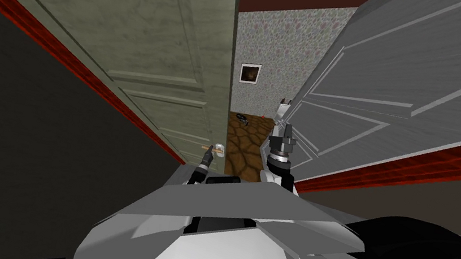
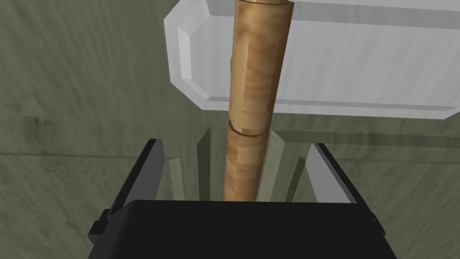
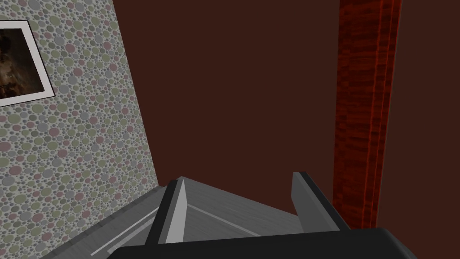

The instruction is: Push the door open

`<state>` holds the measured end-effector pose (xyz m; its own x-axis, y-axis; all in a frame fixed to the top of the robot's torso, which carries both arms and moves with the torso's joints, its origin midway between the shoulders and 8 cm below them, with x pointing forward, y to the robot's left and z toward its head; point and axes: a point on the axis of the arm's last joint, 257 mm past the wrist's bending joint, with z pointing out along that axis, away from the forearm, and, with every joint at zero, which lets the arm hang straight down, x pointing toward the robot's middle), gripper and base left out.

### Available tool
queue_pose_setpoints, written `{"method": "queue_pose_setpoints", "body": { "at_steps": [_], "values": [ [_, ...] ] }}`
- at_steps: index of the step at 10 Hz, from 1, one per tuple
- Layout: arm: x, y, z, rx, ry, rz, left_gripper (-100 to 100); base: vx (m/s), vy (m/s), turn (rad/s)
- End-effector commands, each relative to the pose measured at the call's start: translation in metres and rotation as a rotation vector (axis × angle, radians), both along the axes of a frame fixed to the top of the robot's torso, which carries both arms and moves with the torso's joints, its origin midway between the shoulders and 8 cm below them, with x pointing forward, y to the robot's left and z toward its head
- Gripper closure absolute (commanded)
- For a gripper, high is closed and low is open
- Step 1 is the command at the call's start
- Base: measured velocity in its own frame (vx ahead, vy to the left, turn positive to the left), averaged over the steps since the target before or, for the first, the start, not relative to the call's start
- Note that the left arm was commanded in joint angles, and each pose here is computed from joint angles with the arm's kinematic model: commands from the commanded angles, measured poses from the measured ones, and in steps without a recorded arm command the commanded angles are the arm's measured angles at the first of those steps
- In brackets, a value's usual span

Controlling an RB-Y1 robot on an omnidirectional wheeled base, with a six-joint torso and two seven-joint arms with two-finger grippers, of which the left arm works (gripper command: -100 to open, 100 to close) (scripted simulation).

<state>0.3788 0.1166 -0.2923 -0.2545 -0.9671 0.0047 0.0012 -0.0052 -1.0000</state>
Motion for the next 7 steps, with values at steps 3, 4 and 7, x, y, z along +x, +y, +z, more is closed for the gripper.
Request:
{"method": "queue_pose_setpoints", "body": {
  "at_steps": [3, 4, 7],
  "values": [
    [0.0, 0.0, 0.0, 0.0, 0.0, 0.0, 100, 0.016, -0.004, -0.002],
    [0.0, 0.0, 0.0, 0.0, 0.0, 0.0, 100, -0.013, 0.006, -0.016],
    [0.0, 0.0, 0.0, 0.0, 0.0, 0.0, 100, 0.0, 0.0, 0.0]
  ]
}}
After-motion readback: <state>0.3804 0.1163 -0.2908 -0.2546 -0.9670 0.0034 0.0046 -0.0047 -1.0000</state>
